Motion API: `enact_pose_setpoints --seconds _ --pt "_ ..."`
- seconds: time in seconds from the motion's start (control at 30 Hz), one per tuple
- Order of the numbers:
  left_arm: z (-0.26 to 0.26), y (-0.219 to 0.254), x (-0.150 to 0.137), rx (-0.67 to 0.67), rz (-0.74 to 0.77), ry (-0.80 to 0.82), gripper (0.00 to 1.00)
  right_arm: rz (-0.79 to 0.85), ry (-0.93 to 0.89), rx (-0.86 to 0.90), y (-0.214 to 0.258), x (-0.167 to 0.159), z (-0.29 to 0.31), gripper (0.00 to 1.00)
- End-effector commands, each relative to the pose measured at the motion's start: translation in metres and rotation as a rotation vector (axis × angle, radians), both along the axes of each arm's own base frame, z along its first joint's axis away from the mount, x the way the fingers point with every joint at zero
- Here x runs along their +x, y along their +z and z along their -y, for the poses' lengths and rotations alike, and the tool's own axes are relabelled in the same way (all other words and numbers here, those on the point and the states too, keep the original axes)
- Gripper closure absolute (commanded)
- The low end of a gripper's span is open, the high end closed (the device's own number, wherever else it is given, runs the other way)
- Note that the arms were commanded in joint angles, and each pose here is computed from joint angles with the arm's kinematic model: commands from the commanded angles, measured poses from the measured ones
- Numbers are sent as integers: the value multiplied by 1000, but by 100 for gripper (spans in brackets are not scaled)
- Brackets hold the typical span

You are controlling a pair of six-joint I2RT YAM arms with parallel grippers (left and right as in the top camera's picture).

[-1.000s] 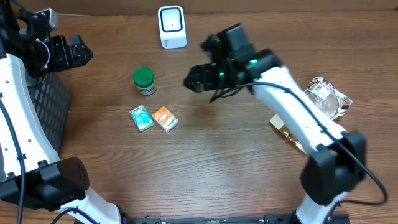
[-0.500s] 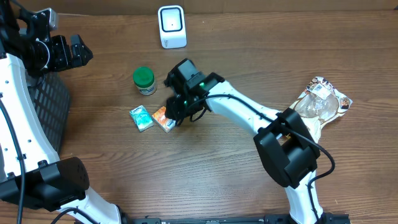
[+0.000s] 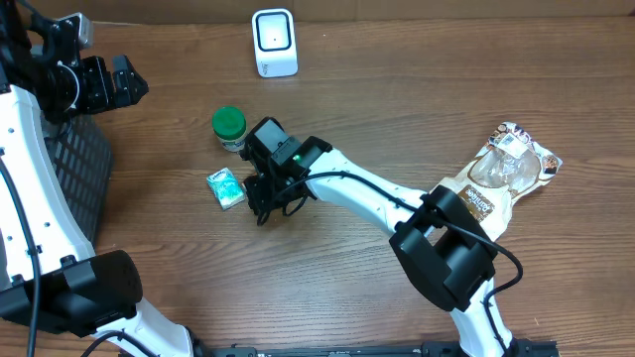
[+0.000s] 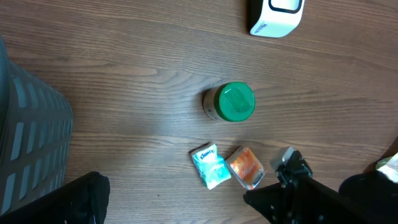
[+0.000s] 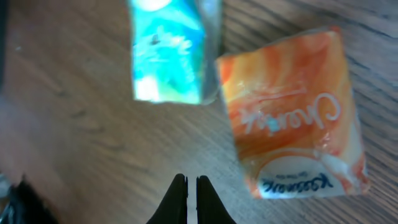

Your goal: Scan the item barcode

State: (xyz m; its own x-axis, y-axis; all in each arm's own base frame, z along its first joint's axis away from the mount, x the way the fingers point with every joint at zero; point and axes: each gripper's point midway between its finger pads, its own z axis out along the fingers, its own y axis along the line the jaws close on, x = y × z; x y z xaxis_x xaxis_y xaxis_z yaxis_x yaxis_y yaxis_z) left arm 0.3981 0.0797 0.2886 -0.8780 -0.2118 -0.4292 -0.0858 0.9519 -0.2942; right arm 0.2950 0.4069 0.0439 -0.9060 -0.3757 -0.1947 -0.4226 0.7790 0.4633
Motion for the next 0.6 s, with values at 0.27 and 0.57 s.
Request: enact_pose_setpoints --seconds 0.27,0.57 --pt "0 14 -3 22 40 -13 1 -50 -181 -124 -49 21 24 96" --pt "0 14 -3 22 40 -13 0 -107 -383 -170 -48 71 93 96"
